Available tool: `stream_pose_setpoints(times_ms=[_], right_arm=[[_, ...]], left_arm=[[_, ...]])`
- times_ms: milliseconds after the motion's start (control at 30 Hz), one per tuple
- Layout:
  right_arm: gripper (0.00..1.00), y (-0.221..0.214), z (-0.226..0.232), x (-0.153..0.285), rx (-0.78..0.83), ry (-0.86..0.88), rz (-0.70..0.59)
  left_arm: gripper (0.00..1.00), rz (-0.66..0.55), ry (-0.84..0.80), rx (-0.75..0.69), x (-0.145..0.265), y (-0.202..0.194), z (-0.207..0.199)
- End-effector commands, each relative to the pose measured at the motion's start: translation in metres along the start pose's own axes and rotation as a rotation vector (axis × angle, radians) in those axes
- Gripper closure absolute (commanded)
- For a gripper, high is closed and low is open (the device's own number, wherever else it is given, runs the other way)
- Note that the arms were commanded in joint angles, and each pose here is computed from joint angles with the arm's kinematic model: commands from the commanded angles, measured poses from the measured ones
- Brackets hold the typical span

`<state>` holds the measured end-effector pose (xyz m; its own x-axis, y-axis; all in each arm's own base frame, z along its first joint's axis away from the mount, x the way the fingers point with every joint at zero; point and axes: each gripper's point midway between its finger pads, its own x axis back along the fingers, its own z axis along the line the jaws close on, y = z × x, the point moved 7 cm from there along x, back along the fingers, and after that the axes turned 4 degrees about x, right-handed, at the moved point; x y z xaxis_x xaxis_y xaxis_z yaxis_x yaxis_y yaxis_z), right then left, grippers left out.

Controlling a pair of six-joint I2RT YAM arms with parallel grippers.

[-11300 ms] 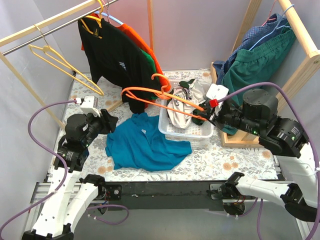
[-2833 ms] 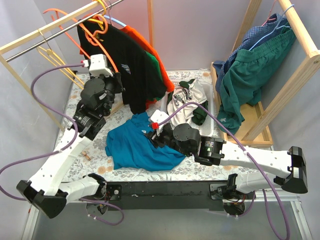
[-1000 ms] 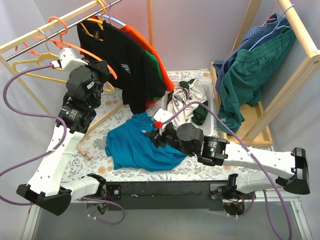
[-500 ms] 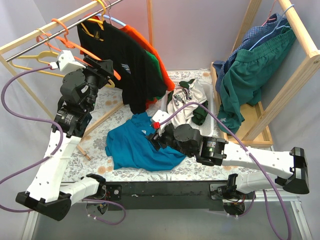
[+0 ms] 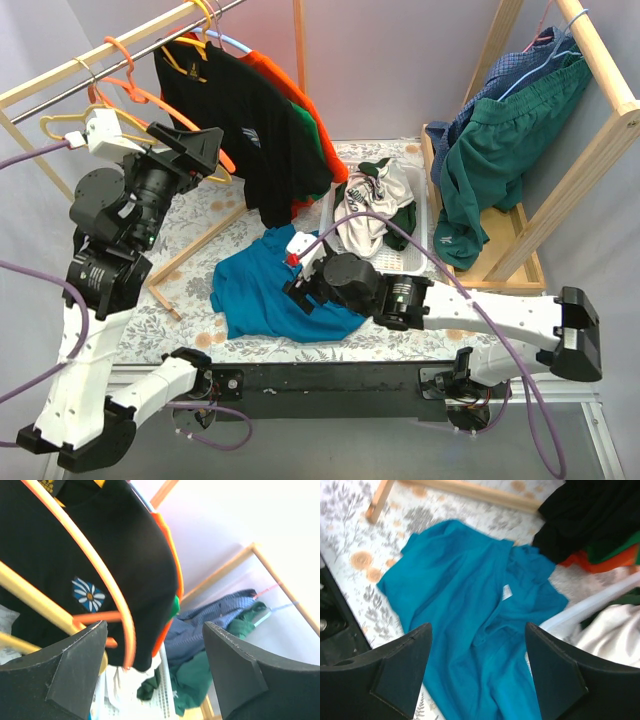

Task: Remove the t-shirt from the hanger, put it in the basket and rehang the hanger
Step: Pick up the T-shirt from the center of the board.

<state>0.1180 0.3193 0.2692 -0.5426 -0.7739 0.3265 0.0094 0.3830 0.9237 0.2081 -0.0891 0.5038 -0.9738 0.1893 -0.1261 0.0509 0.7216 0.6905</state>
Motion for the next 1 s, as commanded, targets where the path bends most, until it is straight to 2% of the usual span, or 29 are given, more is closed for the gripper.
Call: stream_pose_setpoints(times_ms=[0,300,467,667,767,867,900,967], right_arm=[[0.16,-0.020,0.015,-0.019,-0.030,0.084,0.084],[0.14,-0.084,0.036,-0.067,-0.079,0.278,0.282],[0.13,-0.096,0.041,-0.093,-0.086,0.344,0.315],[0.15,-0.132,0.041,-0.117,-0.071,0.329,0.457],[0.25,-0.158,0.044,-0.117,-0.075,0.318,0.554],[0.72,-0.178,0.046,-0.110,-0.086,0.316,0.621],[0.95,-0.182,0.043,-0.108,-0.080,0.282,0.637],[0.99,-0.187,0.039,-0.100,-0.081,0.242,0.651]], left_arm=[[0.23,0.073,-0.035,-0.006,0.023,-0.004,-0.001],[0.20,0.160,-0.211,-0.092,0.077,-0.016,0.000],[0.18,0.136,-0.175,-0.127,0.094,-0.026,0.021],[0.16,0.175,-0.131,-0.157,0.101,-0.040,0.039],[0.15,0.215,-0.099,-0.155,0.101,-0.052,0.051],[0.14,0.246,-0.078,-0.153,0.100,-0.064,0.061],[0.14,0.255,-0.078,-0.154,0.100,-0.066,0.063],[0.14,0.273,-0.069,-0.153,0.099,-0.072,0.068]])
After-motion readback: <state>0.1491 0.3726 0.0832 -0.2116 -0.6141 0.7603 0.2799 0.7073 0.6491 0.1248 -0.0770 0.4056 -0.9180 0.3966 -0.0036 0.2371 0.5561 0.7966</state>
